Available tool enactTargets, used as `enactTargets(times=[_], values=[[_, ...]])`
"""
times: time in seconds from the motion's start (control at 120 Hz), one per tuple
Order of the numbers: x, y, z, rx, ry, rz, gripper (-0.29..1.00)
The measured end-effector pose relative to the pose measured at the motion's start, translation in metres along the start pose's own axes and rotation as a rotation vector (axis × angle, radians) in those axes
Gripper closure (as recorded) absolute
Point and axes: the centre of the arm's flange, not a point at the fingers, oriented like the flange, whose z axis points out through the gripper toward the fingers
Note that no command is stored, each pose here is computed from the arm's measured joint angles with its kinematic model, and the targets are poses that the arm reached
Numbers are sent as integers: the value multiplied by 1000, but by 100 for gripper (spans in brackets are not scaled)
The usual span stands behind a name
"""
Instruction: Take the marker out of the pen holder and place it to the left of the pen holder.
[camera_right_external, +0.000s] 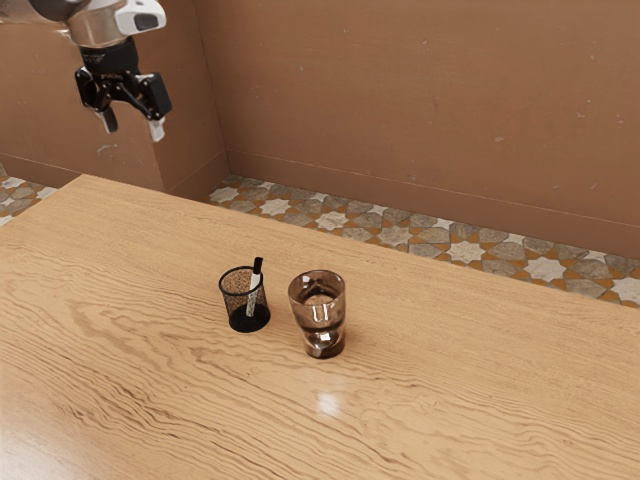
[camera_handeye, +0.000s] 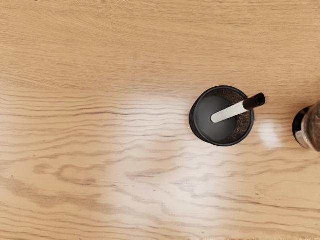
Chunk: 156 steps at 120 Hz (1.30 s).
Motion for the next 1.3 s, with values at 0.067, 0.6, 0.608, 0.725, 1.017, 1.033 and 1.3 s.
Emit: enactTargets(times=[0.067, 0.6, 0.608, 0.725, 1.017, 1.033, 1.3], values=[[1, 10, 0, -1, -1, 27, 0], [91, 107, 237, 101, -166, 225, 0], [88, 110, 238, 102, -168, 230, 0], [50, 134, 247, 91, -176, 288, 0], [41, 147, 279, 140, -80, 382, 0], [43, 147, 281, 142, -72, 384, 0], [60, 153, 295, 155, 0, 426, 1]])
